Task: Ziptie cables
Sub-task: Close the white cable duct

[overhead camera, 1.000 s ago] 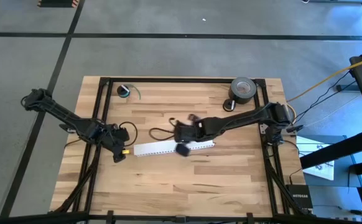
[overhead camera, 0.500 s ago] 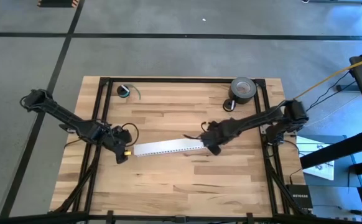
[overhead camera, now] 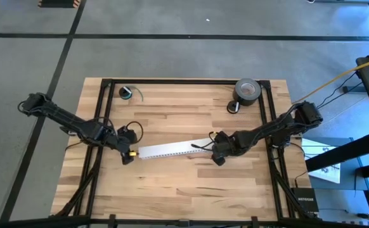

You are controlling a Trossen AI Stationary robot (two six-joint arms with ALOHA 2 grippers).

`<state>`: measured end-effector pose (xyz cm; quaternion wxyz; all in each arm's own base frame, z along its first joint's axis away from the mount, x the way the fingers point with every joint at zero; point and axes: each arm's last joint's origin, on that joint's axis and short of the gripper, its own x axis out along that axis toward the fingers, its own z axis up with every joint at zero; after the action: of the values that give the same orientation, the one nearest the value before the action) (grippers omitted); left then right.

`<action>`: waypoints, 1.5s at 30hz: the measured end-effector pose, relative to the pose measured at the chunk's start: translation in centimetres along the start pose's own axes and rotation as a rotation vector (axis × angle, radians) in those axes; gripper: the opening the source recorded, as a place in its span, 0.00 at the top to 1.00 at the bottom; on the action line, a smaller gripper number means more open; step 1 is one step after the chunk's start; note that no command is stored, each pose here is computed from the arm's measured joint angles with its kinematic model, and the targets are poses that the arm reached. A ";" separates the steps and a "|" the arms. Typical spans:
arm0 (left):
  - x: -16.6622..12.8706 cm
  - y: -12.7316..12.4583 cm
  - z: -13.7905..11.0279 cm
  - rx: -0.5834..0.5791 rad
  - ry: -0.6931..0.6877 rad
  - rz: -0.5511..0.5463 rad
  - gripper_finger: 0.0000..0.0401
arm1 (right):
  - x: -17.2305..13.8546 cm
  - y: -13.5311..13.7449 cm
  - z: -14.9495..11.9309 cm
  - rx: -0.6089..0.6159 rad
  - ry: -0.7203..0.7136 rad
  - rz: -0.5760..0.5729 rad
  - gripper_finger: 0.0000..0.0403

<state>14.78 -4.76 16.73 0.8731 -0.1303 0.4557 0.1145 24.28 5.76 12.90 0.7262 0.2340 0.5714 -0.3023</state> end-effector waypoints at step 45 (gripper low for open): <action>1.9 -0.4 1.5 0.021 0.069 -0.023 0.24 | 0.2 0.6 0.5 -0.021 -0.077 0.051 1.00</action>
<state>17.15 -4.51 16.07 0.8595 -0.1303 0.4850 0.0953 25.13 5.82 12.87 0.7576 0.2290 0.5399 -0.2866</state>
